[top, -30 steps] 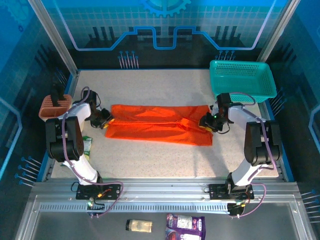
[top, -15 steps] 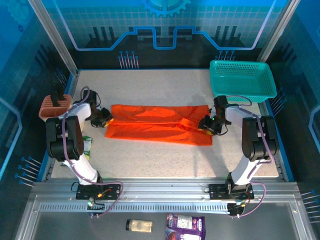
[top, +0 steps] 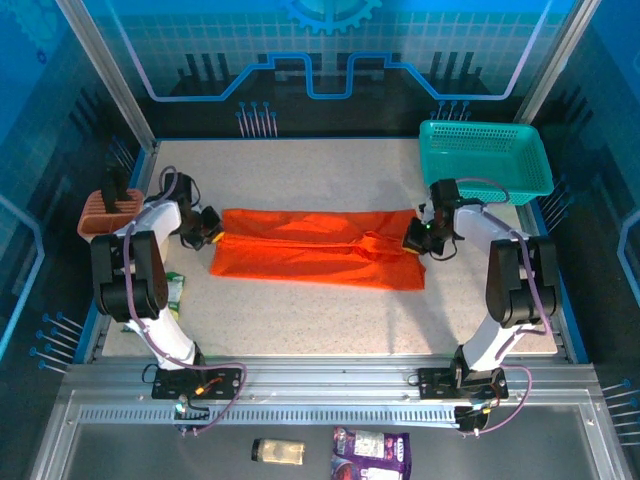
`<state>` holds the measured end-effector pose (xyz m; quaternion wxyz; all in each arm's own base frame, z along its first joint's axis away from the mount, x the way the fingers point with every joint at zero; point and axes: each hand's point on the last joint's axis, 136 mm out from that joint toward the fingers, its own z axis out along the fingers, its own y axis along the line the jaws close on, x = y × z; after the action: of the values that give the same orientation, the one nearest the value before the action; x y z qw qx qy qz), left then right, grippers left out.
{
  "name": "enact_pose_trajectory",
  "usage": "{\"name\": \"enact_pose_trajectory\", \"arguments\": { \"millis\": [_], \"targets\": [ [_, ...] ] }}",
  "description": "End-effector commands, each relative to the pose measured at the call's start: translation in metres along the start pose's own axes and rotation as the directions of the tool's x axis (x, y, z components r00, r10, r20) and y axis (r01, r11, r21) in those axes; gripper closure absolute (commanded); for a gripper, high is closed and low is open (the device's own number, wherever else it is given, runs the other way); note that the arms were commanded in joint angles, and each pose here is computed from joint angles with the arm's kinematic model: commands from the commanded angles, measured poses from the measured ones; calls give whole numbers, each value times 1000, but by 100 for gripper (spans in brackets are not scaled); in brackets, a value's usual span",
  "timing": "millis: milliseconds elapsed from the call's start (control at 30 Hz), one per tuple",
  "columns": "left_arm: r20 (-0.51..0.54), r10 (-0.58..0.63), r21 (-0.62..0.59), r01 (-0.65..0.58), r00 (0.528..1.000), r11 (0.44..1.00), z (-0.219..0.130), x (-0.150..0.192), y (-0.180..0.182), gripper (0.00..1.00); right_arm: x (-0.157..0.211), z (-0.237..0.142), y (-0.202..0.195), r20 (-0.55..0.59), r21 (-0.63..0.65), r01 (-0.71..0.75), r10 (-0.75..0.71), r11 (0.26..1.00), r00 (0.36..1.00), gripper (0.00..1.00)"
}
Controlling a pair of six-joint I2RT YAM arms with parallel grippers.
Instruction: Fold the inside-out t-shirt
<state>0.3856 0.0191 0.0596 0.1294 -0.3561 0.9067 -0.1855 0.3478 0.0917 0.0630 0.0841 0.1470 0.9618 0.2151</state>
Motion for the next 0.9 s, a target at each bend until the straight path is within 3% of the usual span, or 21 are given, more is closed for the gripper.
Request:
{"name": "enact_pose_trajectory", "arguments": {
  "millis": [0, 333, 567, 867],
  "targets": [
    [29, 13, 44, -14, 999, 999, -19, -14, -17, 100, -13, -25, 24, 44, -40, 41, -39, 998, 998, 100],
    [64, 37, 84, -42, 997, 996, -17, -68, -57, 100, -84, -44, 48, 149, -88, 66, -53, 994, 987, 100],
    [105, 81, 180, -99, 991, 979, -11, -110, -96, 100, -146, -44, 72, 221, -155, 115, -79, 981, 972, 100],
    [50, 94, 216, -103, 994, 971, 4, -109, -103, 100, -147, -39, 71, 197, -167, 116, -82, 979, 977, 100]
  ]
}}
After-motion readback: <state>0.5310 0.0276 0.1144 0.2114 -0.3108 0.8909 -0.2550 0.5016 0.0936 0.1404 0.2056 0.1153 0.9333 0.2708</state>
